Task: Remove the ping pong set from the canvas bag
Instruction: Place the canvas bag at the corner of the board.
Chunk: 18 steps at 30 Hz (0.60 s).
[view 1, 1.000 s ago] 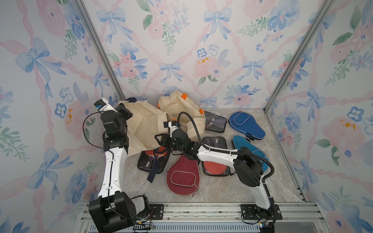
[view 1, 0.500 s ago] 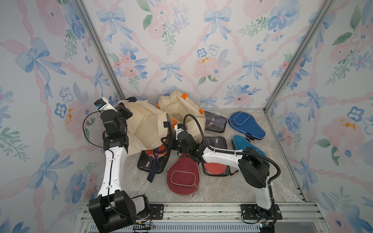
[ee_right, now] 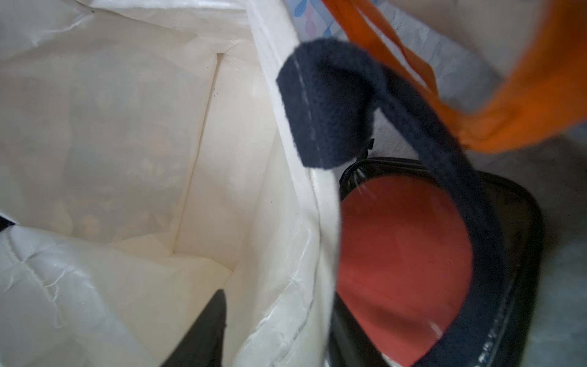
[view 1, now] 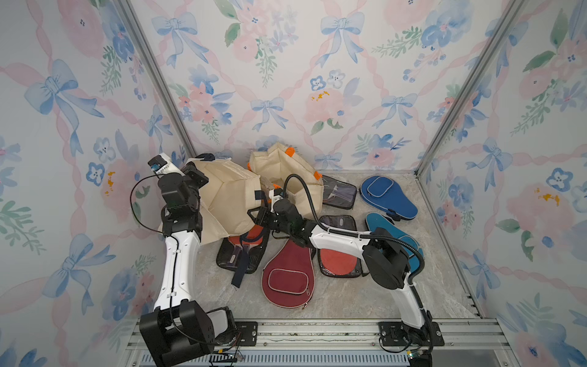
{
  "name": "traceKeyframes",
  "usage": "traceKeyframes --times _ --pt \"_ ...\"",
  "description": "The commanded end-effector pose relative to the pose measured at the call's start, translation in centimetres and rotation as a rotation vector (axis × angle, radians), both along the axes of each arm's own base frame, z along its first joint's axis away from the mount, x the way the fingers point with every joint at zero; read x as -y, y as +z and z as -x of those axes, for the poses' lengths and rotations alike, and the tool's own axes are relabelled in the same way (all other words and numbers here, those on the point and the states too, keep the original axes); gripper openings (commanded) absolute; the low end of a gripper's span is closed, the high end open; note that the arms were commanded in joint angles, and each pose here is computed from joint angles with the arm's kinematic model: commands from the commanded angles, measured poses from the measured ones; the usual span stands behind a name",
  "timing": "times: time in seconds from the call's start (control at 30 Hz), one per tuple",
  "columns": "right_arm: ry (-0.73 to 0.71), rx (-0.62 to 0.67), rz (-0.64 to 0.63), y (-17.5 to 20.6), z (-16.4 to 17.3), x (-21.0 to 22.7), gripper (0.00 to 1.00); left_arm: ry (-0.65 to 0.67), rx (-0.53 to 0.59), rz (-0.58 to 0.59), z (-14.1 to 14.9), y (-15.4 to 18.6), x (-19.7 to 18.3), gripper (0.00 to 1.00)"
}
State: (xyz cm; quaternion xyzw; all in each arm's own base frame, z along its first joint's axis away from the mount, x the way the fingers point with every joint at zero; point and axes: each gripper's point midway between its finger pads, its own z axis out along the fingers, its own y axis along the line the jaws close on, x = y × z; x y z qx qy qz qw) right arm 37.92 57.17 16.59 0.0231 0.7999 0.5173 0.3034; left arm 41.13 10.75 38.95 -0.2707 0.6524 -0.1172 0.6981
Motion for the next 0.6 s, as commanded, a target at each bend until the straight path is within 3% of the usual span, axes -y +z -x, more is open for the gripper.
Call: traceKeyframes --times 0.0,0.1,0.57 --pt "0.012 0.008 -0.015 0.1 -0.8 -0.7 0.28 0.004 0.087 -0.04 0.3 3.2 0.0 0.0" --pt "0.01 0.055 -0.026 1.4 -1.8 -1.2 0.01 0.009 0.072 -0.04 -0.4 2.5 -0.4 0.0" --pt "0.104 0.296 -0.131 5.3 -4.1 -5.3 0.0 0.052 -0.02 -0.062 -3.9 -1.9 -2.6 0.0"
